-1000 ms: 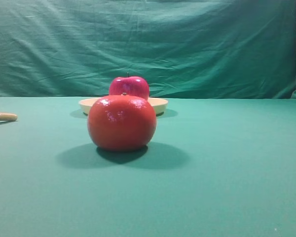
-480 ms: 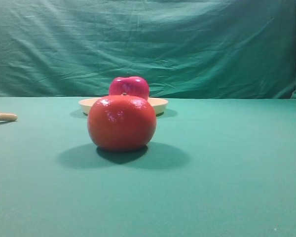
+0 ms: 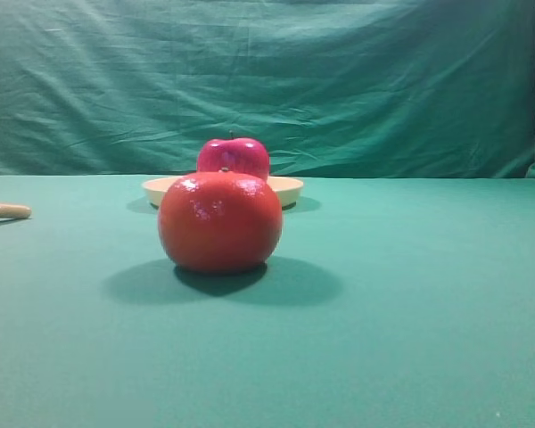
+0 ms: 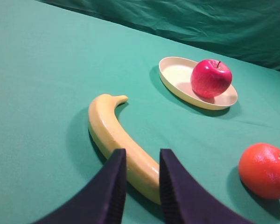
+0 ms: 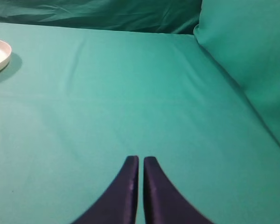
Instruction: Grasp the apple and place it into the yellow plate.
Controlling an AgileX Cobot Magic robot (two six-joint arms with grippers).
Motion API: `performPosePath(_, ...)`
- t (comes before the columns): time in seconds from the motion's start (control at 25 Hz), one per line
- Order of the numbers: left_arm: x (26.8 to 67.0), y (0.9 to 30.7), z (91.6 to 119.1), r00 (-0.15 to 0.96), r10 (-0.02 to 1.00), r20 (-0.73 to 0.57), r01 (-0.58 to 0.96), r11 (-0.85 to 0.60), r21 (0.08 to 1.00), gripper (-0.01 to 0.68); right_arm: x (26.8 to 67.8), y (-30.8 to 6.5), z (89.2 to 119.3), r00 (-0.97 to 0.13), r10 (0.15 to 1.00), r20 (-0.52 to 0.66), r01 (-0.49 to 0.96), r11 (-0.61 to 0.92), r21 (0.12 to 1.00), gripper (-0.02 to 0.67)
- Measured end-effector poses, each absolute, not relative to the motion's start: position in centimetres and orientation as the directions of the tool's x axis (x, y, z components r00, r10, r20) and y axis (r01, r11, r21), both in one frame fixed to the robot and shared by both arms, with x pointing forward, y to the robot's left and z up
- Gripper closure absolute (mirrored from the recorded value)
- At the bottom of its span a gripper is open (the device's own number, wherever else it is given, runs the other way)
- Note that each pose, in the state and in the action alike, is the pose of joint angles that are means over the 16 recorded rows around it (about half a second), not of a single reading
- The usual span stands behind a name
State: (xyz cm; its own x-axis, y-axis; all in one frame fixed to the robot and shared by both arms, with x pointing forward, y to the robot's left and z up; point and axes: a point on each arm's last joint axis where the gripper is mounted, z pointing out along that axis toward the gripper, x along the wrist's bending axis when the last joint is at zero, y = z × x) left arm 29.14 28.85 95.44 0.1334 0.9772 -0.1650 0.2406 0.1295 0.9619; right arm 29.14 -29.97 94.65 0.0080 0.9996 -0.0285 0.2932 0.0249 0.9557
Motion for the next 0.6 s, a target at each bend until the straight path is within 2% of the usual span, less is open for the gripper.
performPosePath(0.6,29.14,28.85,95.44,0.133,0.977,-0.165,0.241,0.13,0.962,0.516,29.14,-29.97,94.65,0.007,0.999,-0.031,0.293,0.028,0.956,0.649)
